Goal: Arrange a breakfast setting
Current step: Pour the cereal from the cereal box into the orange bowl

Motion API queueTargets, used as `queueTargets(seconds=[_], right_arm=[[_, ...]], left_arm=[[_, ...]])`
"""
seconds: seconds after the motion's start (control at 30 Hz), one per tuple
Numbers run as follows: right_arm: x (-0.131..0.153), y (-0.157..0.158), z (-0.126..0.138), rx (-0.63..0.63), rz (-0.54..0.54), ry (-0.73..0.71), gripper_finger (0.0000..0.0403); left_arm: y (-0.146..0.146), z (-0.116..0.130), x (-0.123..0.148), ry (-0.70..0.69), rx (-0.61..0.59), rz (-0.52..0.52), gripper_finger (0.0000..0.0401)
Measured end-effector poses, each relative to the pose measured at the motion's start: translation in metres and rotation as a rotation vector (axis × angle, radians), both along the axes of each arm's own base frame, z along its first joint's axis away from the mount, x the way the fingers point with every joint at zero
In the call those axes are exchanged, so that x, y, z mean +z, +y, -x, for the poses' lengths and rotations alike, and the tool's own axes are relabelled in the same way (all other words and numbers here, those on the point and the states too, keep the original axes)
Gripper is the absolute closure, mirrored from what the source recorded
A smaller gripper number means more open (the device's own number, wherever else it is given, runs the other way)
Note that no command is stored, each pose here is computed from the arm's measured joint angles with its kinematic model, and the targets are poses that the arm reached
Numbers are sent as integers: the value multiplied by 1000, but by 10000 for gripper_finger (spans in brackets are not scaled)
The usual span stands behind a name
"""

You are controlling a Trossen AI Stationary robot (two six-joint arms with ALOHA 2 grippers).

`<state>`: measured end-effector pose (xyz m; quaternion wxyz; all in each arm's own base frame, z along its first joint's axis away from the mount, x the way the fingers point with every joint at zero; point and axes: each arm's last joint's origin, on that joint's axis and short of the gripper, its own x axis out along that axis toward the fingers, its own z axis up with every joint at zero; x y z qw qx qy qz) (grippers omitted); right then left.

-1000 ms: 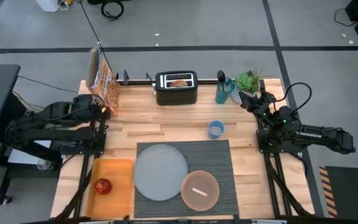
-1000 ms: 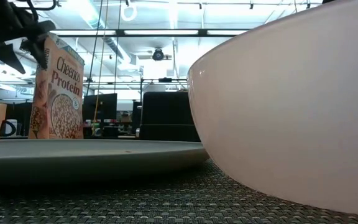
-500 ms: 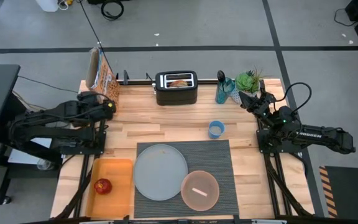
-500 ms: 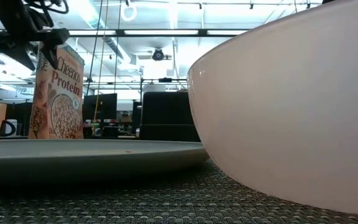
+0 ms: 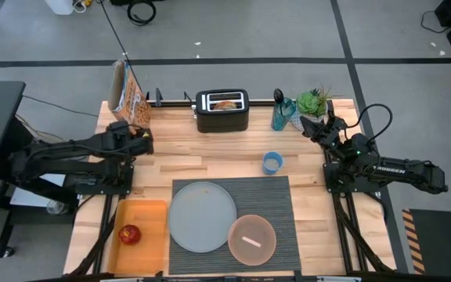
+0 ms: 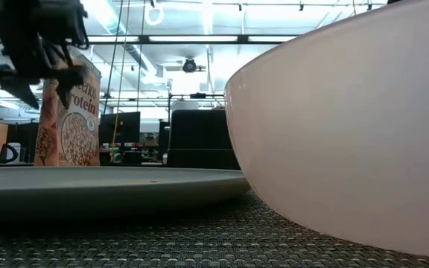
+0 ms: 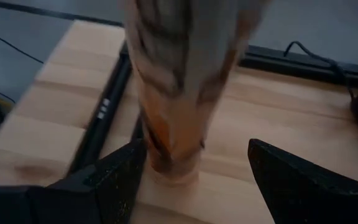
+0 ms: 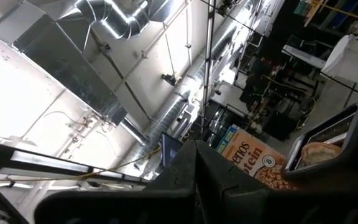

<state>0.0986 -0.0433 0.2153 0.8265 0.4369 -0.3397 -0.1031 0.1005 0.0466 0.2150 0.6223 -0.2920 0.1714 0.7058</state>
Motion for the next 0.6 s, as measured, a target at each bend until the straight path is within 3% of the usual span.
queueTargets(seconds=[0.3, 0.6], right_arm=[[0, 0, 0, 5, -1, -1, 393], [0, 0, 0, 4, 1, 1, 393]], left_arm=[[1, 3, -20, 53, 13, -98, 104], [3, -5, -45, 72, -83, -144, 137]])
